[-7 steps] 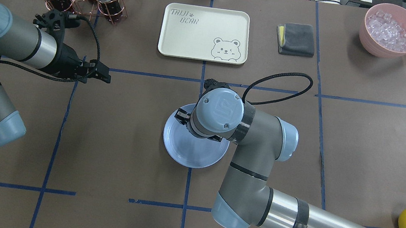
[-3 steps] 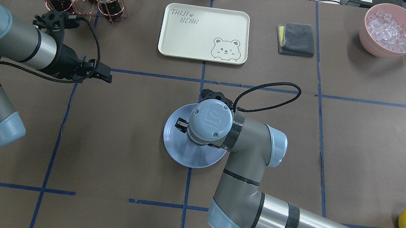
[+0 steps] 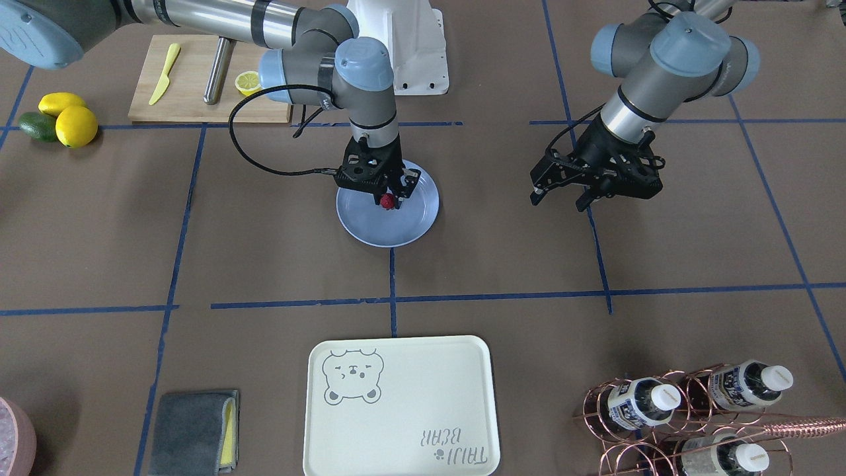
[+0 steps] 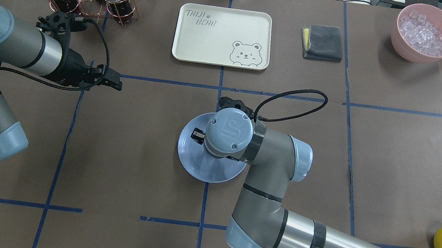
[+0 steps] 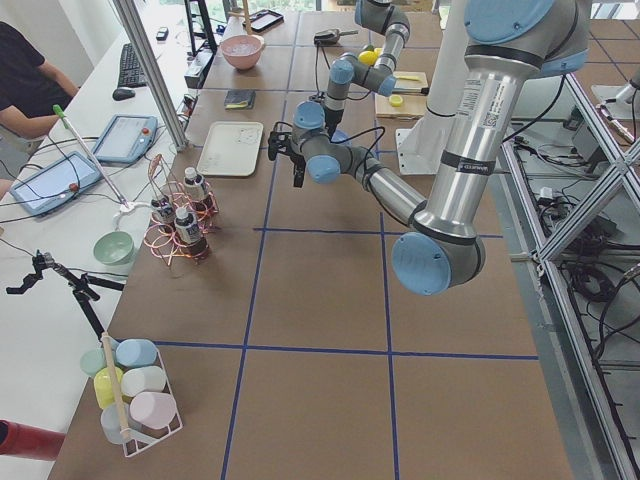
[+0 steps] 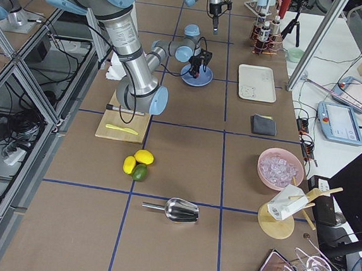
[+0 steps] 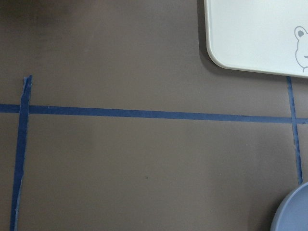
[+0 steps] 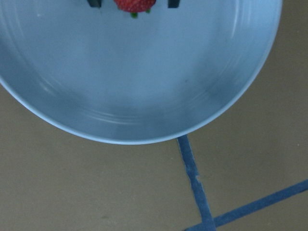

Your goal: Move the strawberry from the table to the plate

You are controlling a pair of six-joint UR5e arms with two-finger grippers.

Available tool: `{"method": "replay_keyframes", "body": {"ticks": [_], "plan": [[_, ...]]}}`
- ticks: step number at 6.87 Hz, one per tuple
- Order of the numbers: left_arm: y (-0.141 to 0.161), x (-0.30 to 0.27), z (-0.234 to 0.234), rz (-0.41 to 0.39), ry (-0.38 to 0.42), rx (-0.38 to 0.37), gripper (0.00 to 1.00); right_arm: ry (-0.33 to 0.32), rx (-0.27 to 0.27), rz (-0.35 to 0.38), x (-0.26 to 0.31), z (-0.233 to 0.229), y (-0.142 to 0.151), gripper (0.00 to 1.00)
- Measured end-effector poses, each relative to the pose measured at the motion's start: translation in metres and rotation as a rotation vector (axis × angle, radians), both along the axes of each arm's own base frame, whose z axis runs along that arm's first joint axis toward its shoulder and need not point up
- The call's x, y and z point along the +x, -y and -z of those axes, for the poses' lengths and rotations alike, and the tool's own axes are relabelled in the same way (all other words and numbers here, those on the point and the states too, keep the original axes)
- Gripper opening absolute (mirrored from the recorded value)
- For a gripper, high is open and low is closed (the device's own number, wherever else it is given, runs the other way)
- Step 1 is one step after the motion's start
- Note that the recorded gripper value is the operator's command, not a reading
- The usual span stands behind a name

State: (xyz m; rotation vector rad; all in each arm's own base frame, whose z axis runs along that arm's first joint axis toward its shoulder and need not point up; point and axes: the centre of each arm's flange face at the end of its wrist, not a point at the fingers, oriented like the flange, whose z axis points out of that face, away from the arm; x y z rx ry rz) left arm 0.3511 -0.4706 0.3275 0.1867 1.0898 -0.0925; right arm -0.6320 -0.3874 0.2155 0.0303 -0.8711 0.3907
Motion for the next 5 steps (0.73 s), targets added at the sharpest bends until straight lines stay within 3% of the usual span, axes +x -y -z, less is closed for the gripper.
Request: {"method": "replay_keyframes", "body": {"ticks": [3,5], "plan": [[0.0,-0.001,-0.006,0.0,0.009,-0.004,1.0,0.003,0.012,-0.004,0.031,0.01,0.007,1.0],[-0.002,-0.023,-0.034,-0.006,0.055,0.021,1.0,0.016,0.044,0.052,0.135,-0.004,0.021,1.0]]}}
